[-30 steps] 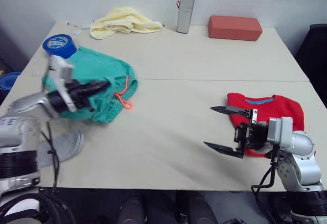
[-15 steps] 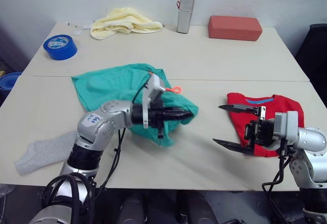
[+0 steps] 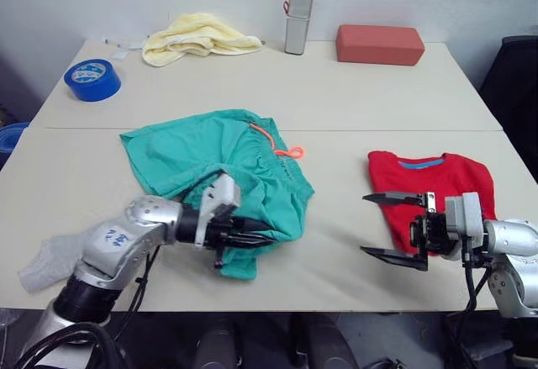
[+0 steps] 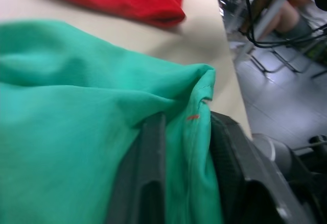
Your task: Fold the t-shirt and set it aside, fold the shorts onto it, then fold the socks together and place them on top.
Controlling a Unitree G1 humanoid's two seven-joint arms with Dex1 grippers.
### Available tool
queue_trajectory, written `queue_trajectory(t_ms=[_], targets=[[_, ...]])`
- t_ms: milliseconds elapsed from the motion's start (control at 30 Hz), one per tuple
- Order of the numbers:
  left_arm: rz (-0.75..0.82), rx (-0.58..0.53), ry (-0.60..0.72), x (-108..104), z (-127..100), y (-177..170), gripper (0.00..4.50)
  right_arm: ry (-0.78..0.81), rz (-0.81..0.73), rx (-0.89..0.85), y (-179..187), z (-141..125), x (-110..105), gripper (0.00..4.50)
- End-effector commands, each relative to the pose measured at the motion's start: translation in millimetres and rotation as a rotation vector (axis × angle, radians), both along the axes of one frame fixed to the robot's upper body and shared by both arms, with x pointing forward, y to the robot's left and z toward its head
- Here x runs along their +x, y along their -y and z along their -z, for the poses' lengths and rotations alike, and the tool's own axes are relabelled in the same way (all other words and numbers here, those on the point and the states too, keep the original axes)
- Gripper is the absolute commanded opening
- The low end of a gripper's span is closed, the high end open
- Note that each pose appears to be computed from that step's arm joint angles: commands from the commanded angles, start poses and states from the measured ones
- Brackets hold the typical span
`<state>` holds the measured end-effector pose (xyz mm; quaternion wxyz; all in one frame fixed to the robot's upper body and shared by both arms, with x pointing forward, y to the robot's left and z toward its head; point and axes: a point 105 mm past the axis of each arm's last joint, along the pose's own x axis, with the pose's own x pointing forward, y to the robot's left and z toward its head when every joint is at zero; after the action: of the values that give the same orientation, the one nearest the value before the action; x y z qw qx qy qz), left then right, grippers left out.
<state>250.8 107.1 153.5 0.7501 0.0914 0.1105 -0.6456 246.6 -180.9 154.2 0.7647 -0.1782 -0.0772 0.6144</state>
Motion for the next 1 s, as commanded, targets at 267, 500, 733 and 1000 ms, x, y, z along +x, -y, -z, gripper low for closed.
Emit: queue_trajectory(t_ms=[267, 500, 733, 1000], targets=[[-0.109, 0.152, 0.135, -39, 14, -51, 4.48, 0.228, -0.026, -0.236, -42, 17, 45, 4.5], [-0.253, 0.203, 0.172, -46, 46, -27, 4.48, 0.542, -0.018, -0.449, -68, 23, 87, 4.5], [-0.342, 0.261, 0.228, -34, 60, -17, 4.48, 0.622, -0.041, -0.485, -96, 33, 104, 4.5], [-0.367, 0.339, 0.271, -22, 59, -35, 2.25, 0.563, -0.045, -0.509, -102, 40, 109, 2.09]])
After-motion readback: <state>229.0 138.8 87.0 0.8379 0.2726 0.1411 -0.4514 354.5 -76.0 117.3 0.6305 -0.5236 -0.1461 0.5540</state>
